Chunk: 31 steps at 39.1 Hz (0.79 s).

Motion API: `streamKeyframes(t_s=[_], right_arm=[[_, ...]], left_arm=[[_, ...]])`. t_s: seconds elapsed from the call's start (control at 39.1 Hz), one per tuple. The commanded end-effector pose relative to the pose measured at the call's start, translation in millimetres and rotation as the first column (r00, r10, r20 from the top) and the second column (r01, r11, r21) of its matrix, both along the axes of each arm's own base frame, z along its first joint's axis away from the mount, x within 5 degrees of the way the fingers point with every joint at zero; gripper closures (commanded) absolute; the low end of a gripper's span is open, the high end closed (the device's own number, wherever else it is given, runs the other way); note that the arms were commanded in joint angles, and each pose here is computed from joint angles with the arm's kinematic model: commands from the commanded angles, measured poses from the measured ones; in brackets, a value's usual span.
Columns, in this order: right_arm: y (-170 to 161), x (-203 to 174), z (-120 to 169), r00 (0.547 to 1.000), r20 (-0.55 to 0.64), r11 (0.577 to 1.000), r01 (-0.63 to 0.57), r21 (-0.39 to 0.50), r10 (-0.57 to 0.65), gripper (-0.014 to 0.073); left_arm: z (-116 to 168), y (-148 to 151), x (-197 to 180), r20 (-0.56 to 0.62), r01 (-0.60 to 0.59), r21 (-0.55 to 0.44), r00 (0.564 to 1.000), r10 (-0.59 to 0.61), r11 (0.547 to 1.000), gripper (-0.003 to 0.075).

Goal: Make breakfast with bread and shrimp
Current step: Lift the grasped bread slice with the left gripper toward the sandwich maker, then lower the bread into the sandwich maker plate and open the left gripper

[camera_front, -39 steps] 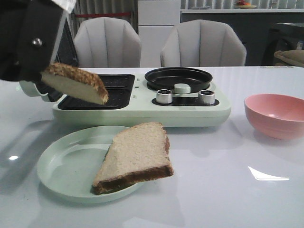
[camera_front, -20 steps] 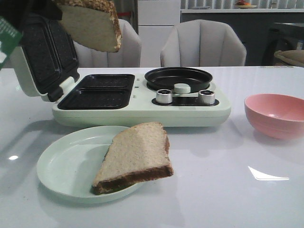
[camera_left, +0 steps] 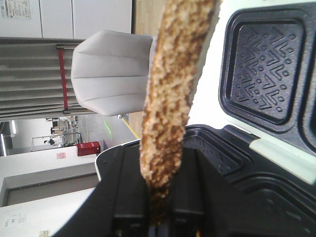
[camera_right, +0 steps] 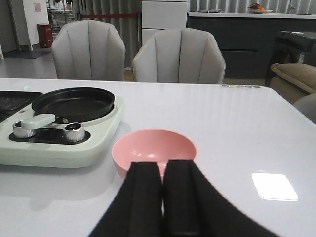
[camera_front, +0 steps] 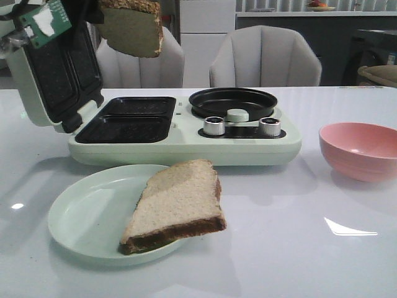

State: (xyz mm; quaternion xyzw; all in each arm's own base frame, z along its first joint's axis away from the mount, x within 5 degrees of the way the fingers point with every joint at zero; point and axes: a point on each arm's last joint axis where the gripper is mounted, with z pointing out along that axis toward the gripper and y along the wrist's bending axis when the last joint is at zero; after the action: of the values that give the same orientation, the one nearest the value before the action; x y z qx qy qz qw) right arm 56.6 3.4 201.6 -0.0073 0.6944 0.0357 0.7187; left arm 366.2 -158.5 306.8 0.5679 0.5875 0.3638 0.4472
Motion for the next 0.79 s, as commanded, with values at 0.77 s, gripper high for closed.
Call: streamKeyframes(t_s=[0.77], right_arm=[[-0.2, -3.3, 13.3, 0.994, 0.111, 1.0, 0.002, -0.009, -0.001, 0.0426]], left_arm=[[-36.9, 7.7, 88.9, 0.003, -0.099, -0.127, 0.995, 0.1, 0.987, 0.0607]])
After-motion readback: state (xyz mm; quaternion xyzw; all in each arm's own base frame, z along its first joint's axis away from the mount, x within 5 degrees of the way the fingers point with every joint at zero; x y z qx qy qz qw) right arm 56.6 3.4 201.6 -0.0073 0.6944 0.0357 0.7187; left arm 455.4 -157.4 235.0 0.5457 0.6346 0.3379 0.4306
